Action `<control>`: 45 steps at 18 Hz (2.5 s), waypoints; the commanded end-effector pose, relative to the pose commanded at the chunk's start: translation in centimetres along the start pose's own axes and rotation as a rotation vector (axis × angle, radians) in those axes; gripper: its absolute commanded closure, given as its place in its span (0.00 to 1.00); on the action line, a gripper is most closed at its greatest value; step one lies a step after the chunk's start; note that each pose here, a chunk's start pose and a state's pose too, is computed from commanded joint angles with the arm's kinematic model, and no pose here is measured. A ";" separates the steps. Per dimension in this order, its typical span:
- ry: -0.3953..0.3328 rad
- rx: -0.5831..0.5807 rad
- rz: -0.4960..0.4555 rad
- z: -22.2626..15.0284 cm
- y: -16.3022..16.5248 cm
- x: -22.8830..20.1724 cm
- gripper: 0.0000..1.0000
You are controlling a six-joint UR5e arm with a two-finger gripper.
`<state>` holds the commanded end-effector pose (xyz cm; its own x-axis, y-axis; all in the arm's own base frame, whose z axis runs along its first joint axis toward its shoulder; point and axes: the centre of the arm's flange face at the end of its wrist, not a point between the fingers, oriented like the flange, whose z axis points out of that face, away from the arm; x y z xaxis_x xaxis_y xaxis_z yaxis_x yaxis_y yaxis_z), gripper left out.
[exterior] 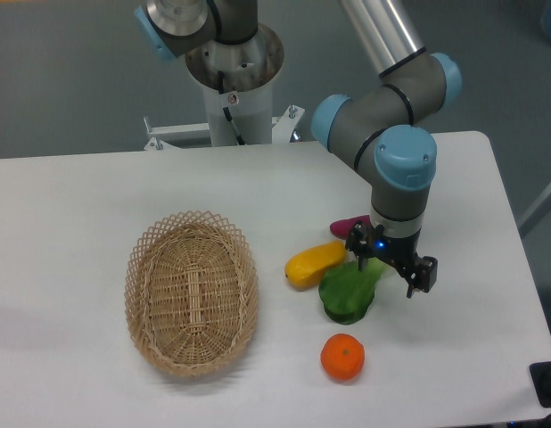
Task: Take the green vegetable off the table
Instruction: 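Move the open gripper over the green bok choy leaves, then lower the gripper onto the bok choy and close on its leaves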
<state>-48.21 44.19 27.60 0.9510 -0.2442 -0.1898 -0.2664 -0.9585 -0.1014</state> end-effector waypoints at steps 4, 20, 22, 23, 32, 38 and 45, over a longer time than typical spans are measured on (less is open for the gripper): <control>-0.005 -0.002 -0.017 -0.6 1.9 -0.8 0.00; 0.022 -0.034 0.088 0.3 6.6 -1.1 0.00; 0.029 -0.037 0.085 0.6 6.8 -0.9 0.00; 0.043 -0.039 0.087 1.5 6.7 -0.3 0.00; 0.114 -0.049 0.086 4.5 6.7 2.8 0.00; 0.106 -0.053 0.110 6.4 5.7 3.5 0.00; 0.112 -0.077 0.111 7.4 6.0 4.3 0.00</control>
<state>-46.92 38.46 18.96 0.9292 -0.3597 -0.0853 -0.3618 -0.9322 -0.0098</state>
